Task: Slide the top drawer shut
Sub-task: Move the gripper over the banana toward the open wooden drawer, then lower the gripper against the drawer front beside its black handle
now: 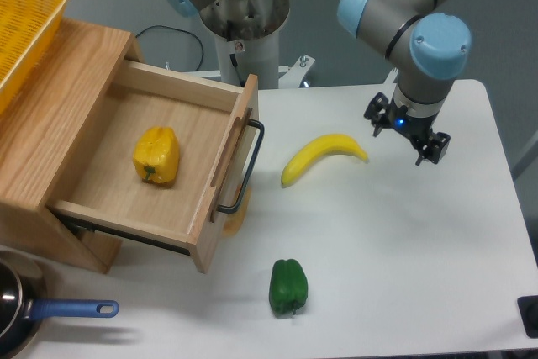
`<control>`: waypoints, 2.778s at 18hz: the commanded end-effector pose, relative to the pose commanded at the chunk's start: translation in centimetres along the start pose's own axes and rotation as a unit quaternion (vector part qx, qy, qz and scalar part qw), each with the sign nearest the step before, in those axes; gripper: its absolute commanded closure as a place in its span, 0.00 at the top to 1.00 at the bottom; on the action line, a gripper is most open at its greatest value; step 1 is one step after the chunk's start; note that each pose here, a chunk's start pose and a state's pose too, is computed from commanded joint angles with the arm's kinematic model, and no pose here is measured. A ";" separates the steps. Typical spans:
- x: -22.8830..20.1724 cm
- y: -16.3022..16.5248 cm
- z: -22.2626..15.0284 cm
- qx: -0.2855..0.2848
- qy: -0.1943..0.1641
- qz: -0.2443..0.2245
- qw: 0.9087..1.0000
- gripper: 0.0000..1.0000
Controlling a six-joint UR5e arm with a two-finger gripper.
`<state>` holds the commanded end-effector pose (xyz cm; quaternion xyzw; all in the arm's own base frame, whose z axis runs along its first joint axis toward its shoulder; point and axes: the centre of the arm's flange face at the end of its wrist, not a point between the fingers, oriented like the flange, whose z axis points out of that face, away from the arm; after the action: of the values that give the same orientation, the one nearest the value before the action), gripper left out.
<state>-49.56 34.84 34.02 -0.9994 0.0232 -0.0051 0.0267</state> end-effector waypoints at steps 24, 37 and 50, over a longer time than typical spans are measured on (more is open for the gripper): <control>8.6 -9.1 -6.2 0.019 -0.022 -0.060 0.998 0.26; 11.0 -12.0 -7.6 0.041 0.001 -0.082 0.996 0.16; 14.3 -13.8 -8.4 0.035 0.010 -0.082 0.996 0.11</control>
<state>-34.73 47.45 43.23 -0.9962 -0.0588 -0.0185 0.0613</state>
